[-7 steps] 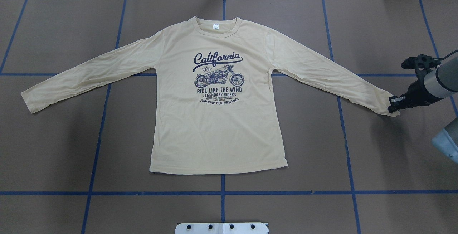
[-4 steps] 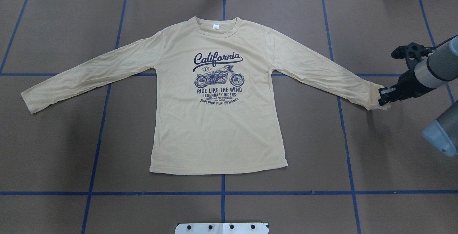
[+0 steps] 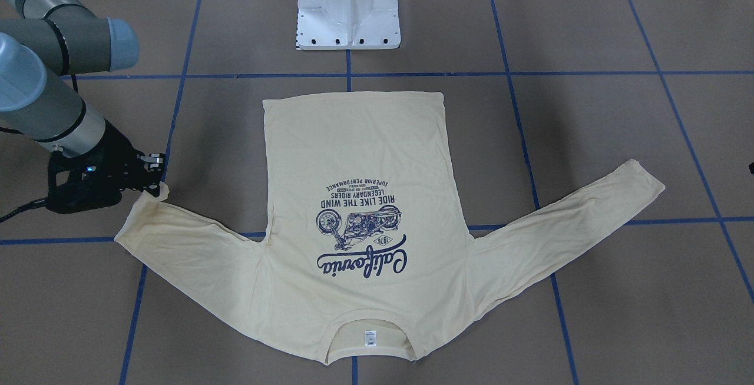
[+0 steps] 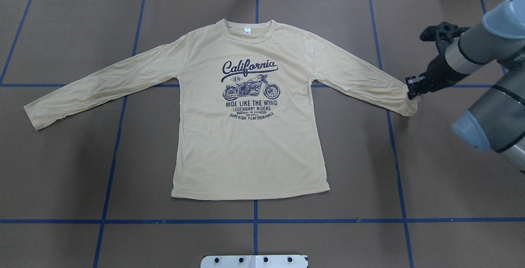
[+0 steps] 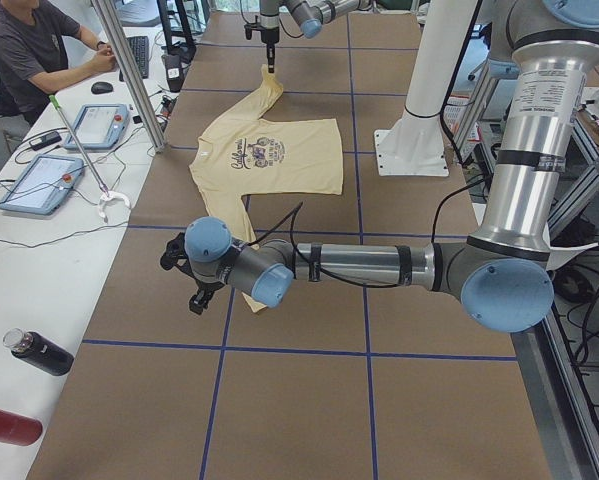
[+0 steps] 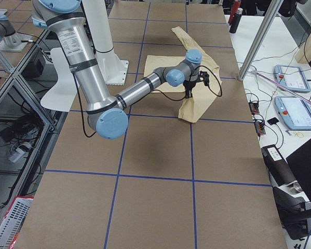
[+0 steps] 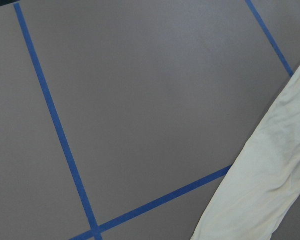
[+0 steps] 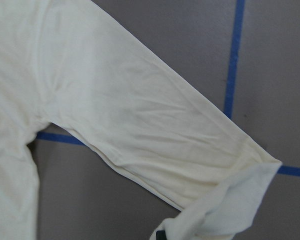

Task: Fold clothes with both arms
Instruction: 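Carry the grasped sleeve across the shirt toward the collar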

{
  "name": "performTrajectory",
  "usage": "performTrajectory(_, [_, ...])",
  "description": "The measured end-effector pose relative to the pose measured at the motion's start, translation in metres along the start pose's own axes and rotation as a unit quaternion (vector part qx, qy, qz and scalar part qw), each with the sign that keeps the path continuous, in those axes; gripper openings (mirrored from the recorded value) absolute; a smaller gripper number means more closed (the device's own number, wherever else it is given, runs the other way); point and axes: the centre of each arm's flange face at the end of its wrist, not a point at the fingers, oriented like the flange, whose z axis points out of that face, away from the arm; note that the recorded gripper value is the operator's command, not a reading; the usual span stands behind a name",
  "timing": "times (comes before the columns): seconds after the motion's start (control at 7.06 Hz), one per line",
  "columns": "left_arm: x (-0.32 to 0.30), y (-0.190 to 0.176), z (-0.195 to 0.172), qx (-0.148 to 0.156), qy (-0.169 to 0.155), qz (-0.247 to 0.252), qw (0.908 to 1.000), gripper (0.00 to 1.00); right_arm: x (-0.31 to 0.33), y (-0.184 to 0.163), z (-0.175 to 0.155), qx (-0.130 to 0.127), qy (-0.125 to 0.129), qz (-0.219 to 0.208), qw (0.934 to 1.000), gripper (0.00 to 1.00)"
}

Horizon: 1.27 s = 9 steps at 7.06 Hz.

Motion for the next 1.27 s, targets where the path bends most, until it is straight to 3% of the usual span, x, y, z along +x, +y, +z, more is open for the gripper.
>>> performTrajectory(0.42, [-0.004,0.002,0.003,-0.003,0.0,-0.004,1.0,1.0,-0.112,-0.066,-0.036,0.028,-0.04,-0.026,0.9985,0.0])
performTrajectory(0.85, [-0.01,0.004,0.007,-0.008,-0.001,-0.01,0.9999,1.0,-0.221,-0.135,-0.049,0.064,-0.098,-0.066,0.991,0.0])
performTrajectory(1.27, [-0.017,0.007,0.012,-0.013,-0.002,-0.016,0.9998,1.0,-0.314,-0.139,-0.062,0.09,-0.106,-0.087,0.9864,0.0])
